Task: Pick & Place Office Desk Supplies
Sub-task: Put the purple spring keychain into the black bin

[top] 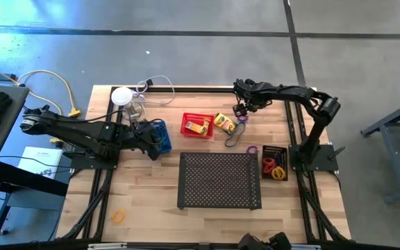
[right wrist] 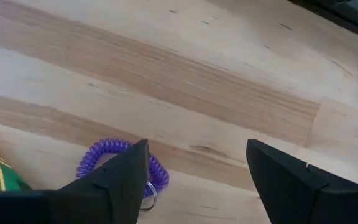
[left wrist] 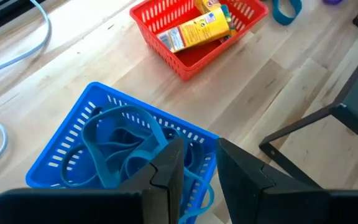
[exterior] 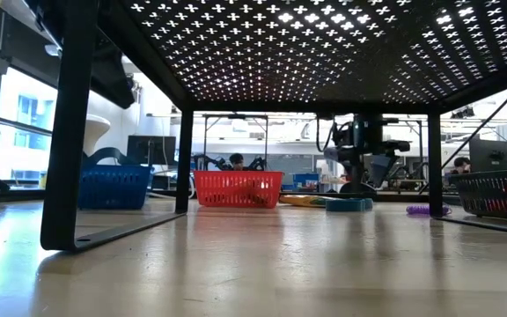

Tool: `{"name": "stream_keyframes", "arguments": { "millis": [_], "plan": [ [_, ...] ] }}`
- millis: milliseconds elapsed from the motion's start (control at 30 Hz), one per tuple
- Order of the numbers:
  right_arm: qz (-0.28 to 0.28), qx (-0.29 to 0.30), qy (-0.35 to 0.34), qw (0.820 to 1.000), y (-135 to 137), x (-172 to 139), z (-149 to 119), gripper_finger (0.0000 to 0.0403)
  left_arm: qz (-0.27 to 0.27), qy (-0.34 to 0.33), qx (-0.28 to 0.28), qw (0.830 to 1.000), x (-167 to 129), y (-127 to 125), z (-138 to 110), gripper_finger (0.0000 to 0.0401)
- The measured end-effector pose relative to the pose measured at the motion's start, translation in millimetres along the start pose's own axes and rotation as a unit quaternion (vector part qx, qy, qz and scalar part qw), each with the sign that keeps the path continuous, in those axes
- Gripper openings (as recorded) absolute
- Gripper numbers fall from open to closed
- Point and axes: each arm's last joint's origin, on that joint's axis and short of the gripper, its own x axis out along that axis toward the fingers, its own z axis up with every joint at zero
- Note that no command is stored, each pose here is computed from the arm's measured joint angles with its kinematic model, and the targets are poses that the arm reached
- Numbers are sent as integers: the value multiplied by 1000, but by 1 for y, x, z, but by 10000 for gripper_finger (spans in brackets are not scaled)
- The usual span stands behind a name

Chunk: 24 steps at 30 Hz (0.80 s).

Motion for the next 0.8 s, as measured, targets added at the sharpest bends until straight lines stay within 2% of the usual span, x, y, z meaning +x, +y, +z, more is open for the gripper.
{"name": "stream_keyframes", "arguments": {
  "millis": [800],
  "plan": [
    [23,0,6,1000,-2,24,-21,256,3,-3,0,1000,0,0,0,90]
  ]
}}
